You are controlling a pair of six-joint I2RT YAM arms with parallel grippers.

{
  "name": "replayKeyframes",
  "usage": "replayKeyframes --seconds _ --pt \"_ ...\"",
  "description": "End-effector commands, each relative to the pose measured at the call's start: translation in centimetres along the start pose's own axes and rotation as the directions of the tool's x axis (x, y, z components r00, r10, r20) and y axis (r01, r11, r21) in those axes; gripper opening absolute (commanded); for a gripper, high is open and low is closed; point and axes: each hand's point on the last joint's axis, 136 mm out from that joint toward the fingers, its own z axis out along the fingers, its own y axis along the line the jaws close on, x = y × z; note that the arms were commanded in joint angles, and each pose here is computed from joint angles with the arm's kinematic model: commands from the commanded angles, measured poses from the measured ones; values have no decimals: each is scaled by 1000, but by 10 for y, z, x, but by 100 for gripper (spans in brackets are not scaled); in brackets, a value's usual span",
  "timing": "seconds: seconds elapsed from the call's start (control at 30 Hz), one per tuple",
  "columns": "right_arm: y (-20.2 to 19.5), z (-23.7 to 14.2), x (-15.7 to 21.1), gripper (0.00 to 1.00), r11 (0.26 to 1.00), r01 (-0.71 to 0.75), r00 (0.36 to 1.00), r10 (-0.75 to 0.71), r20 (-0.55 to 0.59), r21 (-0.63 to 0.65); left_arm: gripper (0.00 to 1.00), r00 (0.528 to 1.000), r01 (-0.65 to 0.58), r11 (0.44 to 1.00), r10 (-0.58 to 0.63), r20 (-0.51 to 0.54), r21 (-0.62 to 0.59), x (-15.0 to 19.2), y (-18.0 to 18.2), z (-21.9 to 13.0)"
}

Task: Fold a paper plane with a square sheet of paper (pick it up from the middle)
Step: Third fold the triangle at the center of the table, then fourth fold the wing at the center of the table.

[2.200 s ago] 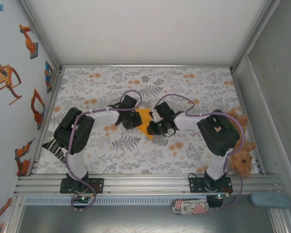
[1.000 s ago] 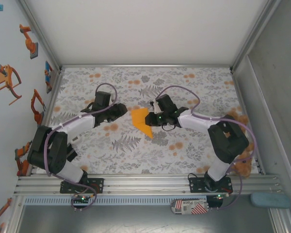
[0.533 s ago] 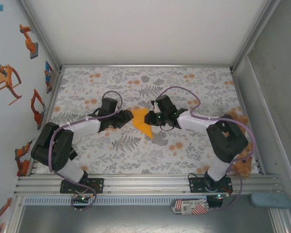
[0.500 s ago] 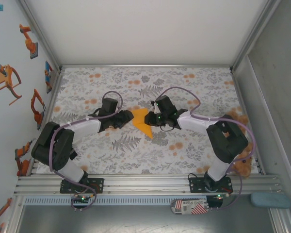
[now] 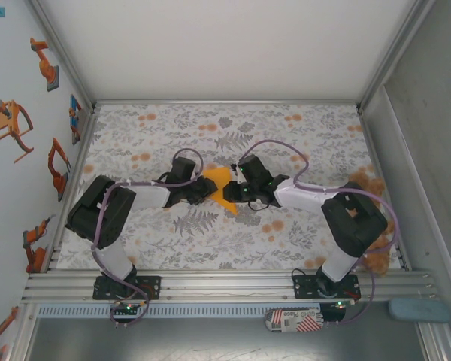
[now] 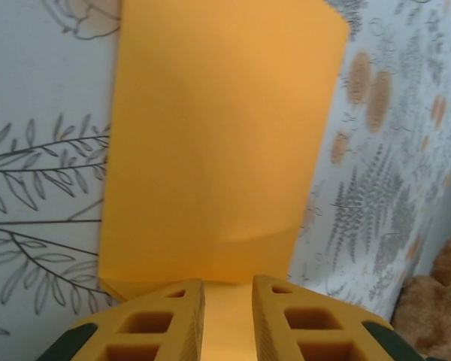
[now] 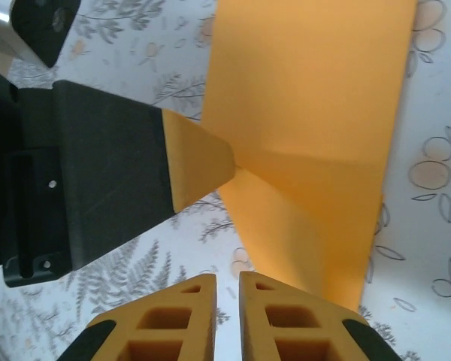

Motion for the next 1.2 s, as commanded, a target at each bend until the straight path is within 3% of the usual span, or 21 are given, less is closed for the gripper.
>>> replayKeyframes --seconds 0.0,0.2,0.5,0.63,0.83,1.17 --pt "-12 9 -4 15 998 5 1000 -5 1 64 21 1000 21 1000 -21 8 -18 -5 -2 5" --pt "-23 27 -4 14 994 -18 999 21 -26 109 20 999 46 994 -45 17 -97 -3 17 5" --pt "-42 41 10 13 986 -50 994 64 -84 159 20 1000 16 997 -14 15 -79 -5 10 0" --pt "-51 42 20 12 981 -59 990 82 -116 186 26 999 -12 999 14 50 -50 -12 -5 -16" --pt "-51 41 21 10 982 -61 990 83 -116 178 36 993 31 991 -15 117 -128 -15 19 -38" --pt "-50 43 21 10 984 -67 989 88 -118 168 41 995 70 992 -63 76 -106 -14 21 -21"
